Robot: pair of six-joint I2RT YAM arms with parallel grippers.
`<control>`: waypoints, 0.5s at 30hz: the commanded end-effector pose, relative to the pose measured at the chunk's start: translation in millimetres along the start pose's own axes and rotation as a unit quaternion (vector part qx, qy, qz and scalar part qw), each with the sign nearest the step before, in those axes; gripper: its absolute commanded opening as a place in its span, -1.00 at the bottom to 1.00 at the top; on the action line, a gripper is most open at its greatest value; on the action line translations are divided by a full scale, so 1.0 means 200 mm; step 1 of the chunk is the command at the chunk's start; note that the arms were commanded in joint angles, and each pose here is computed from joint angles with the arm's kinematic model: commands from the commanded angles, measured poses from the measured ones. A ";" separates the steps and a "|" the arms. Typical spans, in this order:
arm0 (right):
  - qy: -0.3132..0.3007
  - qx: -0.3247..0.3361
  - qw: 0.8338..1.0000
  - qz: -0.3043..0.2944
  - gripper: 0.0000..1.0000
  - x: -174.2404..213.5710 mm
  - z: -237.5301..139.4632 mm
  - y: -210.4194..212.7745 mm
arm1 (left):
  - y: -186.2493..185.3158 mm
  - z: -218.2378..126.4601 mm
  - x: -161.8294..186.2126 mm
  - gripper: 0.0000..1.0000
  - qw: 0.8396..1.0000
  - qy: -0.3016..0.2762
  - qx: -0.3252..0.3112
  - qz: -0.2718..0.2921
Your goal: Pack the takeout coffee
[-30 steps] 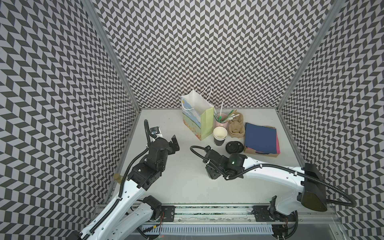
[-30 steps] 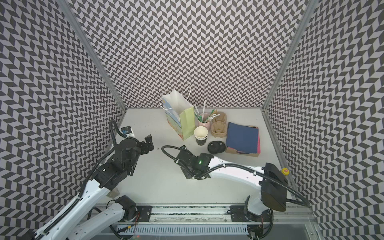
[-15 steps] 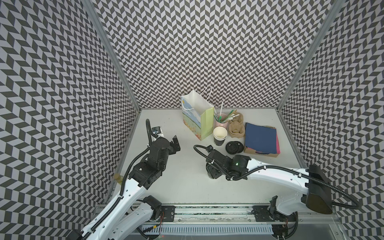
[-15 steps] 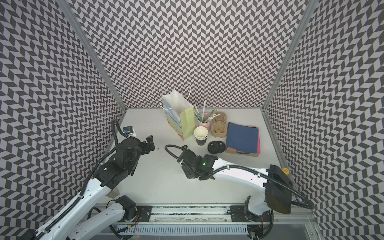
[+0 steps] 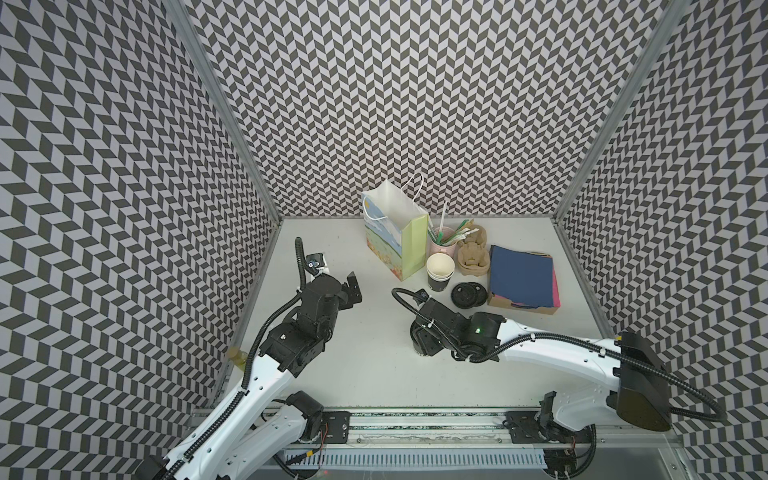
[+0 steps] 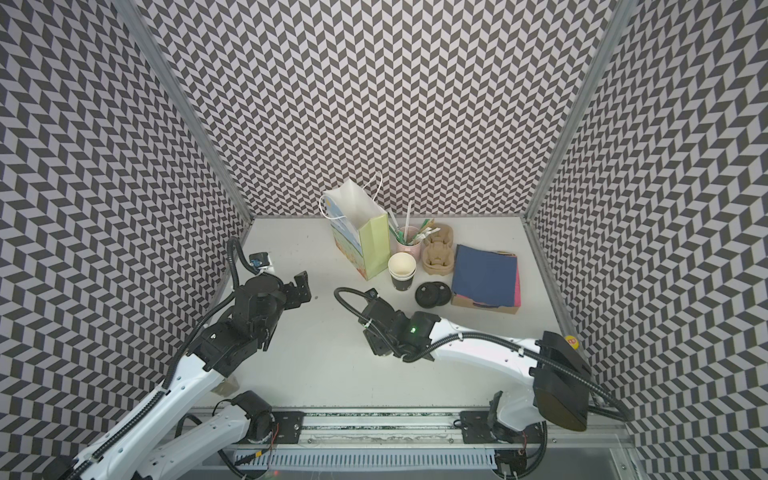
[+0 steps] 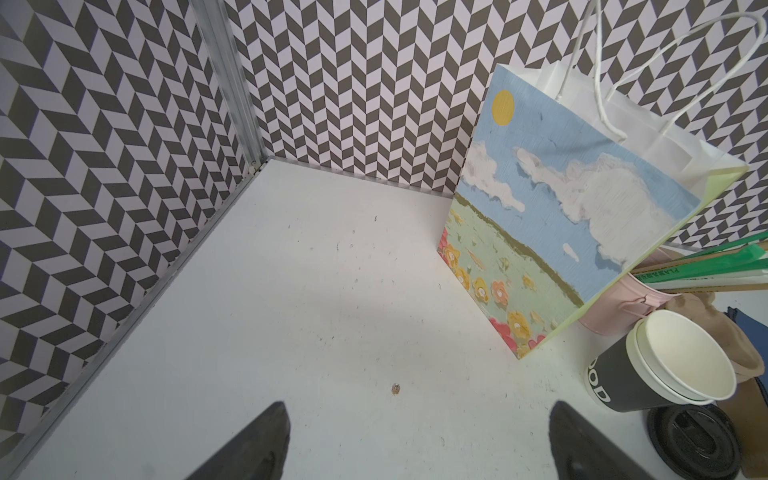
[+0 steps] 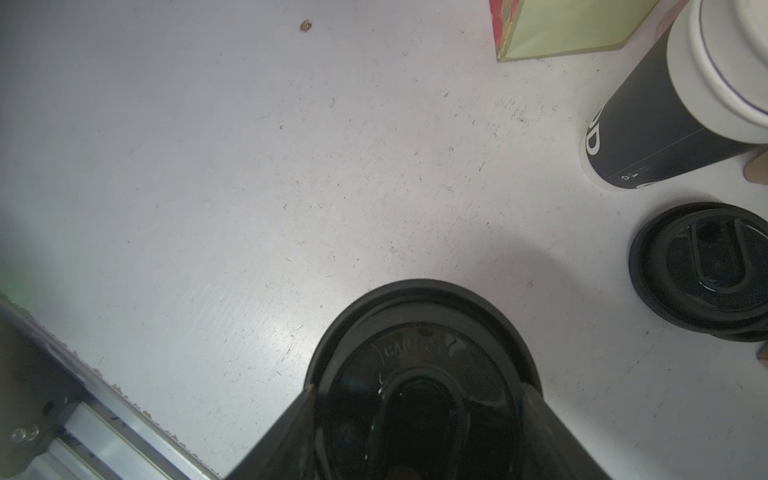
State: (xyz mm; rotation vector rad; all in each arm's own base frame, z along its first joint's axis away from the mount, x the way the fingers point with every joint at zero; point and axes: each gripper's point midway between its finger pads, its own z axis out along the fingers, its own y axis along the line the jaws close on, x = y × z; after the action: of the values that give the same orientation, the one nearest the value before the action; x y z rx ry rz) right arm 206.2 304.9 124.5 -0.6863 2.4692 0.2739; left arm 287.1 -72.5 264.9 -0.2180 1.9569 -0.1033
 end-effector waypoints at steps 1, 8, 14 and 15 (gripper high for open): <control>0.157 0.009 0.987 -0.010 0.30 0.45 0.14 -0.06 | 0.01 0.00 0.02 0.94 1.000 0.008 -0.001 0.010; 0.181 0.016 0.983 -0.015 0.28 0.56 0.15 -0.09 | 0.00 0.00 0.03 0.94 1.000 0.011 0.002 0.010; 0.194 0.020 0.980 -0.030 0.27 0.64 0.16 -0.06 | -0.02 0.01 0.04 0.94 1.000 0.017 0.011 0.013; 0.193 0.021 0.981 -0.030 0.27 0.64 0.16 -0.06 | -0.02 0.01 0.05 0.94 1.000 0.018 0.014 0.013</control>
State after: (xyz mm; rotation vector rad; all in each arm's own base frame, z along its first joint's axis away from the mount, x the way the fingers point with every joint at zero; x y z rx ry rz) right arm 200.1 312.1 116.7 -0.6843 2.4253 0.3203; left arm 287.2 -76.9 263.1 -0.2014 1.9682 -0.1242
